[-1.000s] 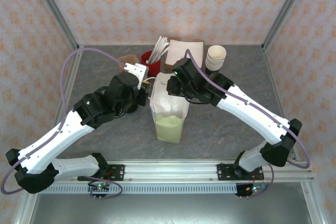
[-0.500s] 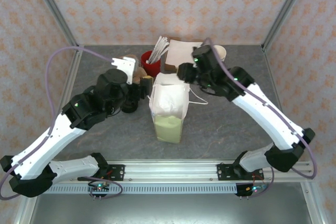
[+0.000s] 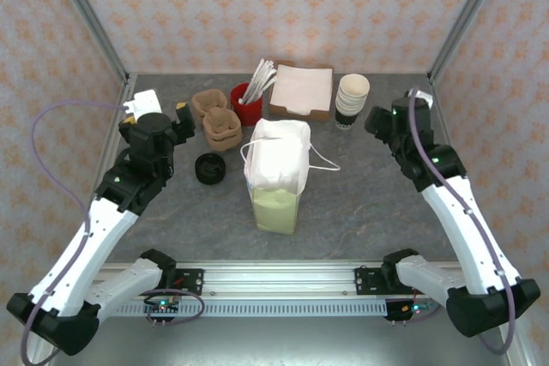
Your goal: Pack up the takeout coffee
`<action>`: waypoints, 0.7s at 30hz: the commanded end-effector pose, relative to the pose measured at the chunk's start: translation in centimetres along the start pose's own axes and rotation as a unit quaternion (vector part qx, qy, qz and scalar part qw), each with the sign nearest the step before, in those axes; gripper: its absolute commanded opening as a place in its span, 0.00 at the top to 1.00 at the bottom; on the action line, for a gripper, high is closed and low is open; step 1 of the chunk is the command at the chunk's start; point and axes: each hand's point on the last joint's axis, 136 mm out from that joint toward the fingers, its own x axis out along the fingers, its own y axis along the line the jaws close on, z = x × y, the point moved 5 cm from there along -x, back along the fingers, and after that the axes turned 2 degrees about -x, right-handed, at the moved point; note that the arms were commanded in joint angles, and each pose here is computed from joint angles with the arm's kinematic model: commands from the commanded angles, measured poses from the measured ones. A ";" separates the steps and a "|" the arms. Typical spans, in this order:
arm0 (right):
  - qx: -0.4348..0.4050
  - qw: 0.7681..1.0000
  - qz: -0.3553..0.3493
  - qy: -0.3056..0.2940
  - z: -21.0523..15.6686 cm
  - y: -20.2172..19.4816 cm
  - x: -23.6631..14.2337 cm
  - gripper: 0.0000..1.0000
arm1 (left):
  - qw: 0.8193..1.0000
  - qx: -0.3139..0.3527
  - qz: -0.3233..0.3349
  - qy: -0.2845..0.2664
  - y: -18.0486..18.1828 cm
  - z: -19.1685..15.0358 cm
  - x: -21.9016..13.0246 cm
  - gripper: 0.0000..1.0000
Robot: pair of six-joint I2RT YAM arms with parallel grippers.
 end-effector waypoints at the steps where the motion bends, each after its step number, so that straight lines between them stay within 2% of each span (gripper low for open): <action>1: -0.013 0.997 -0.062 -0.046 -1.3 -2.3 3.3 0.13 | 0.998 -0.006 0.058 -0.033 1.8 -2.5 1.8 0.00; 6: -0.012 0.990 -0.107 -0.092 -5.1 -4.7 8.0 0.05 | 0.994 0.021 0.102 -0.030 3.8 -8.7 4.4 0.00; 11: -0.004 0.987 -0.127 -0.097 -7.7 -6.7 11.3 0.00 | 0.994 0.033 0.100 0.000 4.7 -13.3 7.2 0.00; 15: -0.008 0.982 -0.153 -0.109 -8.9 -8.1 13.1 0.00 | 0.995 0.057 0.078 0.028 4.8 -15.9 8.8 0.00; 18: -0.020 0.985 -0.117 -0.121 -9.6 -7.5 14.1 0.00 | 0.997 0.042 0.058 0.031 5.3 -17.0 9.9 0.00; 21: -0.062 0.990 -0.056 -0.116 -10.0 -6.0 14.8 0.01 | 0.996 0.075 0.033 0.030 4.7 -17.4 10.9 0.00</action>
